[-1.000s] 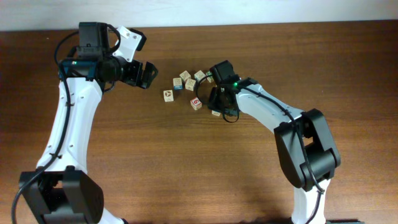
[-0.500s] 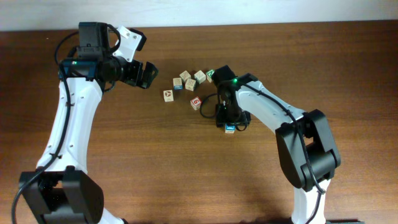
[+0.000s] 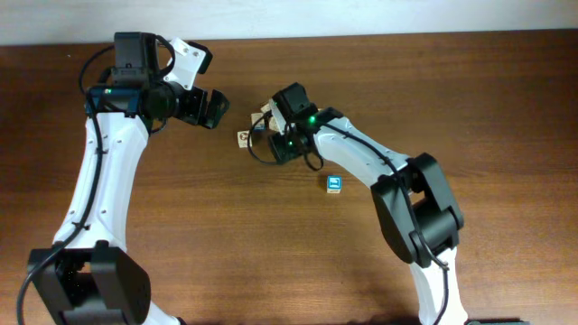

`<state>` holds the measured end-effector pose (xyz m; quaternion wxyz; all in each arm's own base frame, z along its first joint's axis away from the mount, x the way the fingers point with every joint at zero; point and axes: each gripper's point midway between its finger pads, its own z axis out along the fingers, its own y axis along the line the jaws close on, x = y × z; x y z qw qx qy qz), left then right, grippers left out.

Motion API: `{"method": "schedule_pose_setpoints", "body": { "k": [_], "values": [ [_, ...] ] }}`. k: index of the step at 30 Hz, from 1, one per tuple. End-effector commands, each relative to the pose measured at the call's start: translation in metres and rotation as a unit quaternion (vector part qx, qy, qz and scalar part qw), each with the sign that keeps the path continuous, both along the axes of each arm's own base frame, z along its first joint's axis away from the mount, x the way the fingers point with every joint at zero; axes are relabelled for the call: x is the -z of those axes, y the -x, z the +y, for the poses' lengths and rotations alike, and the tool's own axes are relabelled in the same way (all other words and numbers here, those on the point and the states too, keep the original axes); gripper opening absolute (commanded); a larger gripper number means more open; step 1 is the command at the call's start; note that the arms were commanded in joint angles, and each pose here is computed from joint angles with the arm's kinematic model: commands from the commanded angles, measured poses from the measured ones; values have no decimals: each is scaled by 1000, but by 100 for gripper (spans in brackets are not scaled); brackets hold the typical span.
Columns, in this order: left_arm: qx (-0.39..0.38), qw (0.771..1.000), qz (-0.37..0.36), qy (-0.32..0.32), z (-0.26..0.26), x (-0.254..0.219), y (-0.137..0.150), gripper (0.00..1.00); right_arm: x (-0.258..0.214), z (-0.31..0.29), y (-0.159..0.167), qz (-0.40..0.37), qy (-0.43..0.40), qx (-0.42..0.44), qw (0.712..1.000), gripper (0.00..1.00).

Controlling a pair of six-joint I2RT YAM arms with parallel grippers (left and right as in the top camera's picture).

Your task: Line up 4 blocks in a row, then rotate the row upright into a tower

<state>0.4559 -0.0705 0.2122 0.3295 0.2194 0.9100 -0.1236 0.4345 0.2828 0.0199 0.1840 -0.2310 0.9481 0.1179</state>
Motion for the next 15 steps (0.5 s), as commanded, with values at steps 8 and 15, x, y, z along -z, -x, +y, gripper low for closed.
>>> {"method": "schedule_pose_setpoints", "body": {
  "k": [8, 15],
  "values": [
    [0, 1000, -6, 6, -1, -6, -3, 99, -36, -9, 14, 61, -27, 122, 990, 27],
    [0, 1000, -6, 6, -1, -6, -3, 99, -11, -63, 66, 148, 76, 269, 949, 24]
  ]
}}
